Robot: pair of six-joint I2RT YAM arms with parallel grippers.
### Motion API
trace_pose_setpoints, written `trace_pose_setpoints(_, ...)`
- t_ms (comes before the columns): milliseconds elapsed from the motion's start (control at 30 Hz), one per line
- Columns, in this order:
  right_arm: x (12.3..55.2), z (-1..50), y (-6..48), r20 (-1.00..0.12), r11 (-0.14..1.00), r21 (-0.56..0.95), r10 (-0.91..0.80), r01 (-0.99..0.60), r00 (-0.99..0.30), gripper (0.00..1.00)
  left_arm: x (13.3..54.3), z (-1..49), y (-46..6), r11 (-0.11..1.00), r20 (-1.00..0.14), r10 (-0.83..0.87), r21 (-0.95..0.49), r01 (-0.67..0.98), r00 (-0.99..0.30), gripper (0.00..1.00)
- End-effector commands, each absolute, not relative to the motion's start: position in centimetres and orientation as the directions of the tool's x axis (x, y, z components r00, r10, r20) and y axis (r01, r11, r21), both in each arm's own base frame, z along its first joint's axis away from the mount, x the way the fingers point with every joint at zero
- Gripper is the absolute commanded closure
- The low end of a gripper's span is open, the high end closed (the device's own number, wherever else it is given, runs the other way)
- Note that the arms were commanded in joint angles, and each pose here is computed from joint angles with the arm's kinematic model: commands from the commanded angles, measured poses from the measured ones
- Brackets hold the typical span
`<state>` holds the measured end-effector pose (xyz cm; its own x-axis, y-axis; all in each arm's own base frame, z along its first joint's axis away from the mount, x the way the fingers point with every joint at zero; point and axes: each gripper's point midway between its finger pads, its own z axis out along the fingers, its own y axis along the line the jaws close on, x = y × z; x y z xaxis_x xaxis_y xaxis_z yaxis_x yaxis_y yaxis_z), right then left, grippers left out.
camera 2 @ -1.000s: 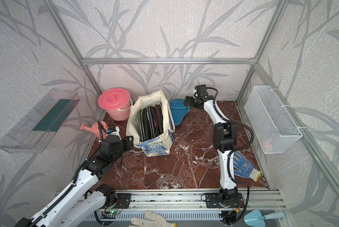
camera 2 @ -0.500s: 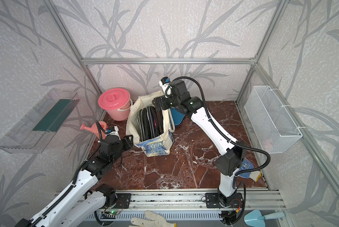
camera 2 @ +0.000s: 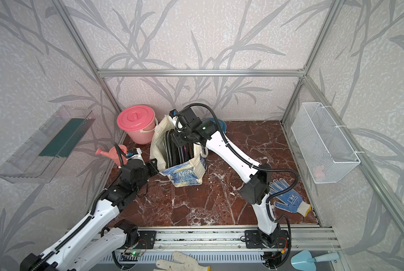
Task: Remove the ping pong set from the canvas bag
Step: Pick up the ping pong set from the canvas bag.
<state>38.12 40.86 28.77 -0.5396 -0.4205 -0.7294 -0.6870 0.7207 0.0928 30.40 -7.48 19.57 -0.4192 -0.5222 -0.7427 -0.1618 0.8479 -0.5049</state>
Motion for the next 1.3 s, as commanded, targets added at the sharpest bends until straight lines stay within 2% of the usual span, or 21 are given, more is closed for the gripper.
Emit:
trace_pose_setpoints(0,38.3,27.6,40.6,-0.689,0.730,0.074,-0.455,-0.679,-0.564,0.41,30.9,19.5,-7.3,0.847,-0.750,-0.525,-0.505,-0.166,-0.402,1.00)
trace_pose_setpoints(500,39.7,23.1,43.5,-0.620,0.734,0.149,-0.453,-0.663,-0.641,0.52,30.5,19.5,-8.2,0.848,-0.745,-0.512,-0.519,-0.111,-0.427,1.00)
trace_pose_setpoints(1267,42.4,18.1,44.0,-0.580,0.768,0.197,-0.410,-0.609,-0.704,0.60,29.9,20.1,-9.6,0.843,-0.753,-0.485,-0.538,-0.008,-0.445,1.00)
